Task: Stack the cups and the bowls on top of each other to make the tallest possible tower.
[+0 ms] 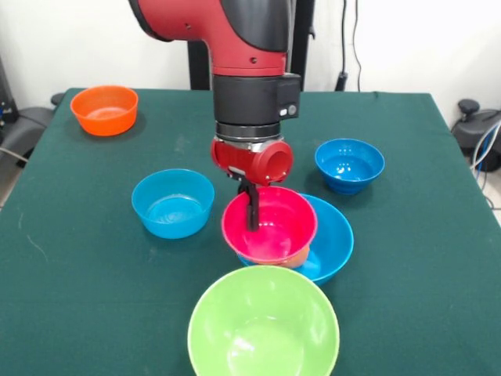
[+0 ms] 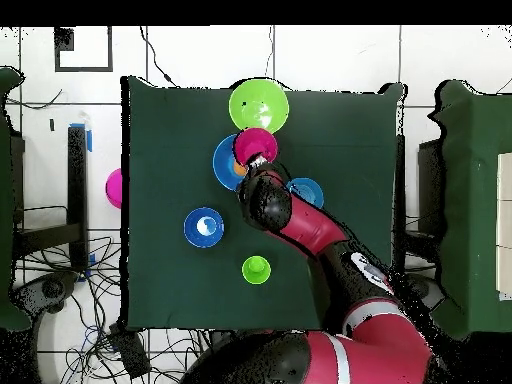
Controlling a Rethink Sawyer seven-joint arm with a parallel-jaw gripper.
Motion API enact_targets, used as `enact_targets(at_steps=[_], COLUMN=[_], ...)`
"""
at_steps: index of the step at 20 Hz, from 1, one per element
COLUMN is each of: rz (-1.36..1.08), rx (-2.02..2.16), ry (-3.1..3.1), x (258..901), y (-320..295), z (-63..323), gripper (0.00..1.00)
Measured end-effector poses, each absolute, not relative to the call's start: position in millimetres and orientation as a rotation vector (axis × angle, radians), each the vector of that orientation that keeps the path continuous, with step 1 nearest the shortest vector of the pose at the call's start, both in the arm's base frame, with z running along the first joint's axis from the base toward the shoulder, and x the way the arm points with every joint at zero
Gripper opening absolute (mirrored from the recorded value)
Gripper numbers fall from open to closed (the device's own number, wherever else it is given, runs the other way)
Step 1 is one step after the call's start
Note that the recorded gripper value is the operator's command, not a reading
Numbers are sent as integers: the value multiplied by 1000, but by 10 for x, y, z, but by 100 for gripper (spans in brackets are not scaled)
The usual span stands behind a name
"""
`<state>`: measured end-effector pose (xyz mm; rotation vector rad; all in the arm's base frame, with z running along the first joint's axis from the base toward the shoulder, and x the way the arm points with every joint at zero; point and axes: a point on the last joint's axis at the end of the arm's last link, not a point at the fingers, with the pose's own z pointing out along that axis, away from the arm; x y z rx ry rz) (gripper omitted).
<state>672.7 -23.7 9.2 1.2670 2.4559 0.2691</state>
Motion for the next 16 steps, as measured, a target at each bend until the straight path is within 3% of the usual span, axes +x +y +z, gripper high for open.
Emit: enact_targets(at_steps=[16], rz=[410], rx=[1417], ry=[2354], x=[6866], y=[326], z=[40], gripper=[0])
